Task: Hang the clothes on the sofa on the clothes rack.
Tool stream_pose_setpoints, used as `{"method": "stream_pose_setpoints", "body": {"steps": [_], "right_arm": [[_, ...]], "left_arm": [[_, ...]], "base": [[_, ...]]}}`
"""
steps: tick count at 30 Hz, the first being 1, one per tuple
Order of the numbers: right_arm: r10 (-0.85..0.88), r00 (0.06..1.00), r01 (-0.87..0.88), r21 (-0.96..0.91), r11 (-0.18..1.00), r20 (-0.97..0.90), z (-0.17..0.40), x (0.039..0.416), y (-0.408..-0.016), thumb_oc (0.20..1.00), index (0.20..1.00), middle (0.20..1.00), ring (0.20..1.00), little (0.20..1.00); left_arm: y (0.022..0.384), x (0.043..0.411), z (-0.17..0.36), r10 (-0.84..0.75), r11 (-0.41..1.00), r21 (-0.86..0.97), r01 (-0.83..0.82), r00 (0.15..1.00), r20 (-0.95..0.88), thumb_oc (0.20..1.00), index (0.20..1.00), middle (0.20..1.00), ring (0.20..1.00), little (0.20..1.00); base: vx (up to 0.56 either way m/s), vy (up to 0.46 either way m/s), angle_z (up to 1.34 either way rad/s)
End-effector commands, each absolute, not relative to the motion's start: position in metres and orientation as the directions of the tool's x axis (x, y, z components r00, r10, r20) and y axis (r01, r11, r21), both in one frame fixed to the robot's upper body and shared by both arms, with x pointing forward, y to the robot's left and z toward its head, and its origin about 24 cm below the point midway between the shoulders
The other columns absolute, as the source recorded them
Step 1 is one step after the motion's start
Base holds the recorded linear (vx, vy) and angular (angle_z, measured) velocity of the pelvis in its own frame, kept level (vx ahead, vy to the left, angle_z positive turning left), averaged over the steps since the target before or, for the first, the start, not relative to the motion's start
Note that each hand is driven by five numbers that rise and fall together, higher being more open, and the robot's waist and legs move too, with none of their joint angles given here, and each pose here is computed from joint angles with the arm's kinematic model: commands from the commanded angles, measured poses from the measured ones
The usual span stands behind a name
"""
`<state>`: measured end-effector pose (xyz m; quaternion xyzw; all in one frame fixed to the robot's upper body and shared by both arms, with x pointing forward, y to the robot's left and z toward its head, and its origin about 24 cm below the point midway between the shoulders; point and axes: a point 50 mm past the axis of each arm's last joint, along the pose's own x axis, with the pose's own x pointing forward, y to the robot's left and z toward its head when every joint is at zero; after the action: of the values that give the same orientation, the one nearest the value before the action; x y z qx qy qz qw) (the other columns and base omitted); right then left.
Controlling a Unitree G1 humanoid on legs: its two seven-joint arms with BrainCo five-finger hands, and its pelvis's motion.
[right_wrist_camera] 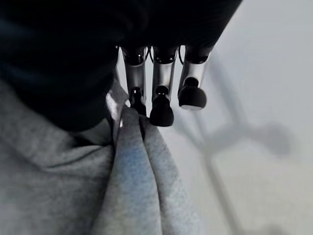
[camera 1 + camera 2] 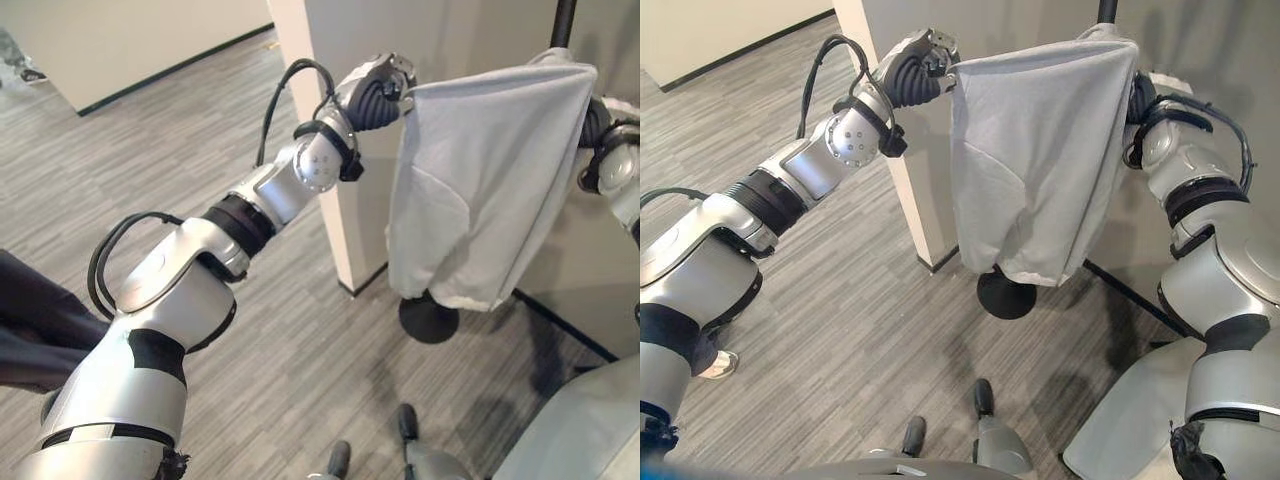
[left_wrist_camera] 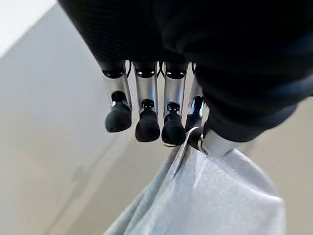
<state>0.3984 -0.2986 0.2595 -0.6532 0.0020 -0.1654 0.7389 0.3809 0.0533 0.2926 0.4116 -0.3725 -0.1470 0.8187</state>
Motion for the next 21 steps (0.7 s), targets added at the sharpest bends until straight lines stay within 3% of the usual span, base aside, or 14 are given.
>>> {"method": "stream_pose_setpoints", "body": {"steps": [1,8,12,16,17,21], "right_arm": [[-0.379,0.883,0.305,-0.952,0.011,0.278,0.29,0.382,-0.334,0.2,0.2,0.2,0.2,0.2],[-0.385,0.893,0.261,-0.965,0.023,0.232,0.267,0.384,-0.335,0.2,0.2,0.2,0.2,0.2],[-0.375,0.898,0.268,-0.962,0.051,0.23,0.265,0.386,-0.33,0.2,0.2,0.2,0.2,0.2],[-0.356,0.905,0.281,-0.956,0.086,0.235,0.265,0.389,-0.324,0.219,0.219,0.219,0.219,0.219],[-0.35,0.905,0.296,-0.949,0.109,0.243,0.266,0.39,-0.321,1.0,1.0,1.0,1.0,1.0],[-0.337,0.906,0.317,-0.937,0.145,0.255,0.268,0.39,-0.319,1.0,1.0,1.0,1.0,1.0]], "left_arm": [[0.057,0.372,0.351,-0.497,0.699,0.698,-0.155,0.597,0.63,0.2,0.2,0.2,0.2,0.2],[0.026,0.353,0.357,-0.57,0.716,0.692,-0.092,0.493,0.657,0.2,0.2,0.2,0.2,0.2],[0.027,0.354,0.358,-0.563,0.719,0.689,-0.096,0.501,0.657,0.2,0.2,0.2,0.2,0.2],[0.039,0.365,0.35,-0.516,0.735,0.671,-0.096,0.563,0.645,0.2,0.2,0.2,0.2,0.2],[0.048,0.373,0.345,-0.479,0.741,0.663,-0.106,0.607,0.634,1.0,1.0,1.0,1.0,1.0],[0.061,0.381,0.338,-0.439,0.74,0.66,-0.128,0.652,0.619,1.0,1.0,1.0,1.0,1.0]], "base": [[0.0,-0.011,0.07],[0.0,-0.003,0.02],[0.0,-0.001,-0.03],[0.0,0.001,-0.01],[0.0,0.0,0.0],[0.0,0.0,0.0]]}}
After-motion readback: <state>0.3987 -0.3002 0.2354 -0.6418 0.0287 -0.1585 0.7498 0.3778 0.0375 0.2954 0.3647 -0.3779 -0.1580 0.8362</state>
